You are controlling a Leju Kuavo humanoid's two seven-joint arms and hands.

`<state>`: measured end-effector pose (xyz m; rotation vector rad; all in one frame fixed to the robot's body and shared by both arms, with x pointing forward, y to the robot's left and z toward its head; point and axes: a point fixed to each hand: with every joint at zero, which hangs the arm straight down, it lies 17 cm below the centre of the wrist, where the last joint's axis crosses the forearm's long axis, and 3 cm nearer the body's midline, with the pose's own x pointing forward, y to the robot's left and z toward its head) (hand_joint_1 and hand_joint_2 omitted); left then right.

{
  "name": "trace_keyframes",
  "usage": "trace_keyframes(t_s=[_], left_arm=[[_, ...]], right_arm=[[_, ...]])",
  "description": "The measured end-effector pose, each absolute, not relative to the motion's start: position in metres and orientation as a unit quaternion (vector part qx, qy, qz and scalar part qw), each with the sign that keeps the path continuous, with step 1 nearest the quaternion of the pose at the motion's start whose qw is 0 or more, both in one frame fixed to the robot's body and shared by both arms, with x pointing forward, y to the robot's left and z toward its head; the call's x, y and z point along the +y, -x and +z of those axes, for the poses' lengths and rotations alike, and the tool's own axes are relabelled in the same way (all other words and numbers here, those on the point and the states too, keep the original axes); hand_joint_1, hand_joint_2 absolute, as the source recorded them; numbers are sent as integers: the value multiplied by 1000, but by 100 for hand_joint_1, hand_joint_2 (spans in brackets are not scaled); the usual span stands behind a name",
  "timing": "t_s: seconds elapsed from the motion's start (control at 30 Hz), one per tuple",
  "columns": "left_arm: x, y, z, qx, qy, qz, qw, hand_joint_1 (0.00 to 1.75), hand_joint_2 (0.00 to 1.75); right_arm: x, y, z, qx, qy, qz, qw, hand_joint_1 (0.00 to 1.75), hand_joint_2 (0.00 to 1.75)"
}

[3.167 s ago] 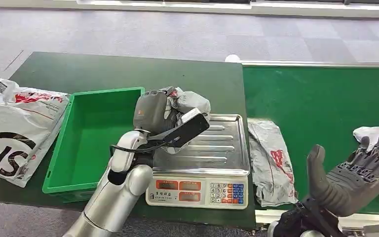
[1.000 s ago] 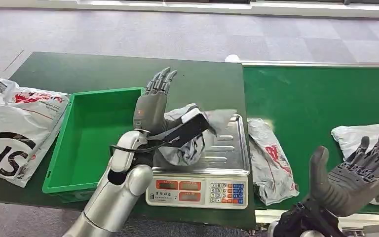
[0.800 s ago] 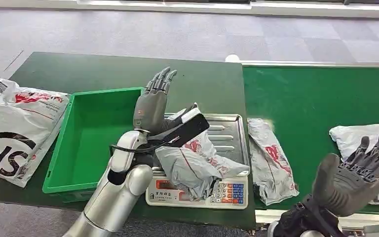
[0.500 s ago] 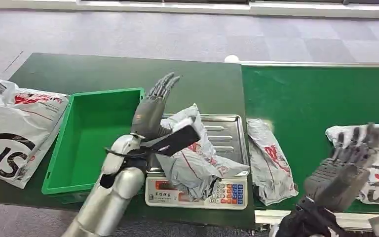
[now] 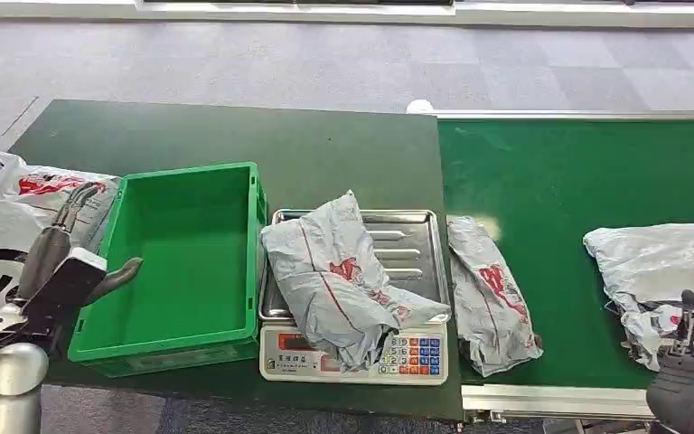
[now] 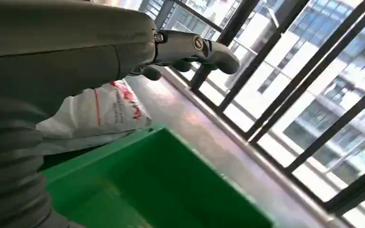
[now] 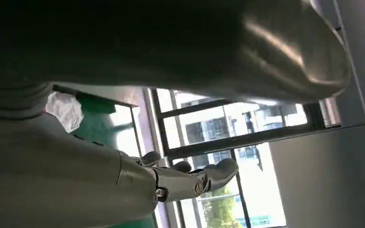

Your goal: Moved the parcel from conveyor to table for the left to box.

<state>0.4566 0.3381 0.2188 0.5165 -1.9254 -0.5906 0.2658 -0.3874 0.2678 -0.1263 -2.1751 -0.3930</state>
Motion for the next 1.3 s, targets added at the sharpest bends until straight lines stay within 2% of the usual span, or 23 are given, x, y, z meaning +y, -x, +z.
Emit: trace_keyframes(t_s=[0.1, 0.17, 0.37, 0.47, 0.57, 0.67, 0.83, 0.97, 1.13, 1.3], left_arm=[[382, -452, 277, -863, -177, -60, 469, 0, 175], [416, -448, 297, -874, -174, 23, 452, 0, 175], [448, -438, 321, -892, -159, 91, 414, 0, 175], [439, -439, 322, -896, -144, 67, 415, 0, 175], [413, -444, 313, -891, -140, -2, 432, 0, 175], [362, -449, 283, -870, -126, -108, 465, 0, 175], [313, -449, 251, -842, -106, -206, 487, 0, 175], [247, -441, 214, -809, -73, -313, 491, 0, 175], [199, -433, 193, -790, -37, -370, 487, 0, 175], [171, -430, 168, -761, -58, -431, 482, 0, 175]], right_arm=[[-391, -265, 267, -876, 64, -168, 448, 0, 0], [-393, -265, 266, -874, 70, -169, 450, 0, 0], [-403, -264, 264, -869, 95, -186, 449, 0, 0], [-406, -262, 265, -869, 101, -193, 445, 0, 0], [-408, -261, 266, -869, 104, -197, 442, 0, 0], [-409, -261, 266, -868, 106, -199, 441, 0, 0], [-410, -261, 265, -867, 113, -200, 443, 0, 0], [-414, -263, 267, -866, 126, -217, 433, 0, 0], [-405, -272, 267, -870, 113, -222, 426, 0, 0], [-395, -280, 265, -873, 88, -211, 431, 0, 0]])
